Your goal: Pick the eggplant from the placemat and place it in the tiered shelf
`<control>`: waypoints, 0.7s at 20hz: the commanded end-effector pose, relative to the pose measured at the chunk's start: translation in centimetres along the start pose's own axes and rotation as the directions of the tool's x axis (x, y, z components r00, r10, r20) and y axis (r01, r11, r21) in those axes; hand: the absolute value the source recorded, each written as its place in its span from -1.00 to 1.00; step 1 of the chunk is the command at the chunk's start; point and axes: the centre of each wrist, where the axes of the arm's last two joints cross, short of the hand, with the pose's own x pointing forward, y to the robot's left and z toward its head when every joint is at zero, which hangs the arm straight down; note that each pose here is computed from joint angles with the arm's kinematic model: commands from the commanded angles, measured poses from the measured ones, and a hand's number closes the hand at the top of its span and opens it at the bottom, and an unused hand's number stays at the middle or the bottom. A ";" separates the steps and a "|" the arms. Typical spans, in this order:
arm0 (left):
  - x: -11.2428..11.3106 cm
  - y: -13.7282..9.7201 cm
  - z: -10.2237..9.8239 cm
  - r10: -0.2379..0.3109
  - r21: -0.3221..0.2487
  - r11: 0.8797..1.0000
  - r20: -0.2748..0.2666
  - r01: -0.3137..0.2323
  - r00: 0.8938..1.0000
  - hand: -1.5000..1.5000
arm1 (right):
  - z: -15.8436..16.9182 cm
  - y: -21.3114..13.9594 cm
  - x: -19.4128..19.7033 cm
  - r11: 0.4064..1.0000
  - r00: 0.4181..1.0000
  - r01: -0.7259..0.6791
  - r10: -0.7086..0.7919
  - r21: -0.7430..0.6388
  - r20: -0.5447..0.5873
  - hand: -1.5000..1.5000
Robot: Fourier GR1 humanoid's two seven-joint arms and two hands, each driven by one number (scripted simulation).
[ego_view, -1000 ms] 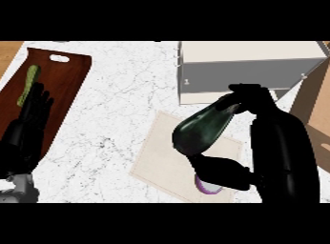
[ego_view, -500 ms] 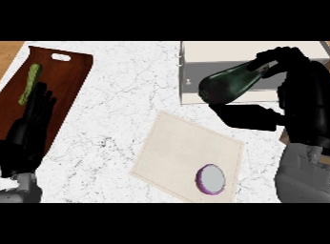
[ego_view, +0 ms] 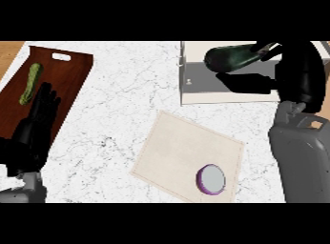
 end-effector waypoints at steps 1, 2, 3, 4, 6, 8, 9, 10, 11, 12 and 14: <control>0.8 1.0 -1.1 0.013 0.002 1.000 -0.010 -0.013 1.000 0.00 | -2.3 1.2 -1.9 1.000 1.000 0.023 -0.023 -0.021 0.003 1.00; 0.9 1.3 -0.9 0.014 -0.019 1.000 -0.004 -0.014 1.000 0.00 | -2.0 3.3 -2.4 0.999 1.000 0.001 0.000 -0.035 0.023 1.00; 0.5 -0.2 -0.7 0.017 -0.010 1.000 -0.009 -0.017 1.000 0.00 | -3.1 4.4 -4.0 1.000 1.000 -0.005 0.005 -0.026 0.000 1.00; 0.2 1.0 1.6 -0.002 0.001 1.000 -0.013 0.002 1.000 0.00 | -2.5 4.0 -3.4 0.997 0.999 0.036 -0.035 -0.061 0.012 1.00; 0.4 -1.4 1.3 0.007 0.007 1.000 0.017 -0.007 1.000 0.00 | -4.6 3.7 -3.1 0.998 0.999 0.050 -0.049 -0.043 0.020 1.00; 0.6 1.1 -0.4 0.006 0.019 1.000 0.006 -0.006 1.000 0.00 | -5.6 4.7 -3.0 0.998 0.999 0.033 -0.032 -0.046 0.029 1.00; -1.9 1.4 -0.5 0.010 -0.009 1.000 0.007 -0.010 1.000 0.00 | -5.3 5.0 -3.5 0.999 1.000 0.024 -0.024 -0.033 0.017 1.00; 0.2 -1.0 -0.8 -0.002 -0.004 1.000 0.004 0.002 1.000 0.00 | -6.9 4.7 -3.2 1.000 0.999 -0.014 0.015 -0.022 0.029 1.00; 0.4 0.2 0.5 0.001 -0.012 1.000 0.002 -0.001 1.000 0.00 | -6.1 5.8 -5.3 0.998 0.998 -0.053 0.053 -0.022 0.024 1.00; -0.5 -0.1 -1.2 -0.006 0.002 1.000 0.003 0.006 1.000 0.00 | -5.4 5.5 -3.3 0.999 1.000 0.025 -0.025 -0.023 0.006 1.00; -0.1 -1.2 -0.5 -0.011 -0.018 1.000 -0.012 0.011 1.000 0.00 | -6.8 6.1 -3.3 0.987 0.989 0.133 -0.138 -0.093 -0.052 1.00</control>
